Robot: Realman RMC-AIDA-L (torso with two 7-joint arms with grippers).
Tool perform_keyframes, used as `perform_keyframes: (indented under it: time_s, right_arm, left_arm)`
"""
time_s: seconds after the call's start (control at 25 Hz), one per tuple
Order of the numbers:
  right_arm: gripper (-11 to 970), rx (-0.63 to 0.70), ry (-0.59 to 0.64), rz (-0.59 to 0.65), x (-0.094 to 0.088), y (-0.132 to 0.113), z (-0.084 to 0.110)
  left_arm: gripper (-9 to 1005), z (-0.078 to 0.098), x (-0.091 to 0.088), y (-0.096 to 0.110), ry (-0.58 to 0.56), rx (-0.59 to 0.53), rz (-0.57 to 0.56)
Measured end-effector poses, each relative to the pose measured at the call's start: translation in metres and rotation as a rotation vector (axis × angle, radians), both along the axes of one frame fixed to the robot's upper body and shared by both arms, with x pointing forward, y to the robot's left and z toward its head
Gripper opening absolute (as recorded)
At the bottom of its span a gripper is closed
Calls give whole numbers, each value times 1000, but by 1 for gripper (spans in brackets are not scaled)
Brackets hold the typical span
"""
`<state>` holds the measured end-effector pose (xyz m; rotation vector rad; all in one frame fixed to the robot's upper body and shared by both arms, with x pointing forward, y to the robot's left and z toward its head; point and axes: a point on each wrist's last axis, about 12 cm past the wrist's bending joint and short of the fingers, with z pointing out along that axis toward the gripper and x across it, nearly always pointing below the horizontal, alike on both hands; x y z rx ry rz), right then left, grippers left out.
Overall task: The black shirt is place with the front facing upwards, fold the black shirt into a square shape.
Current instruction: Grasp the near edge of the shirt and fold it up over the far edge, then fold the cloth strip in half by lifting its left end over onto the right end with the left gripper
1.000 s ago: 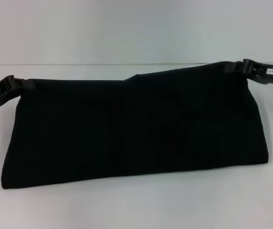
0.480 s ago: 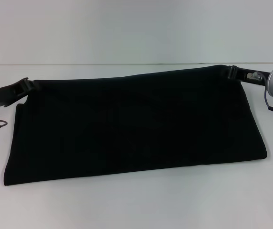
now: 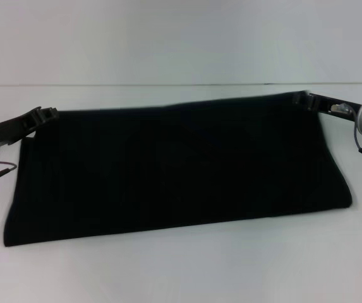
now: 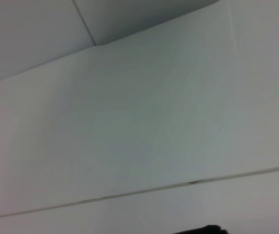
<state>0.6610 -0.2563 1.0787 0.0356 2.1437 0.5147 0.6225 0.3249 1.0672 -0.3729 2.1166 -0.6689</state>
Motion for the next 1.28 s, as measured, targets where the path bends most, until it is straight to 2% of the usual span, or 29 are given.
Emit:
perform_keyframes:
  time_s: [0.04, 0.24, 0.36, 0.56, 0.76, 0.88, 1.04, 1.16, 1.28]
  right_arm:
    - [153, 10, 3, -11, -2, -2, -2]
    - [389, 55, 7, -19, -8, -7, -6]
    - [634, 71, 2, -13, -9, -9, -4]
    - [718, 152, -19, -7, -17, -17, -4]
    - [716, 185, -69, 25, -27, -23, -6]
    - [716, 190, -76, 31, -30, -24, -7]
    - [717, 190, -89, 83, -36, -25, -8]
    - [717, 162, -135, 247, -47, -23, -4]
    - [717, 69, -199, 509, -65, -18, 0]
  left_arm:
    - [183, -1, -1, 1, 2, -2, 4]
    - [324, -3, -5, 6, 12, -6, 7]
    - [418, -4, -8, 7, 14, -16, -4]
    - [609, -2, -9, 13, 20, -13, -28]
    - [847, -3, -12, 19, 38, -25, -15]
    - [869, -5, -18, 28, 42, -39, 4]
    - [891, 2, -33, 52, 30, -80, 9]
    - [892, 11, -46, 66, 19, -150, -31]
    - [893, 22, -67, 82, 62, -282, -93]
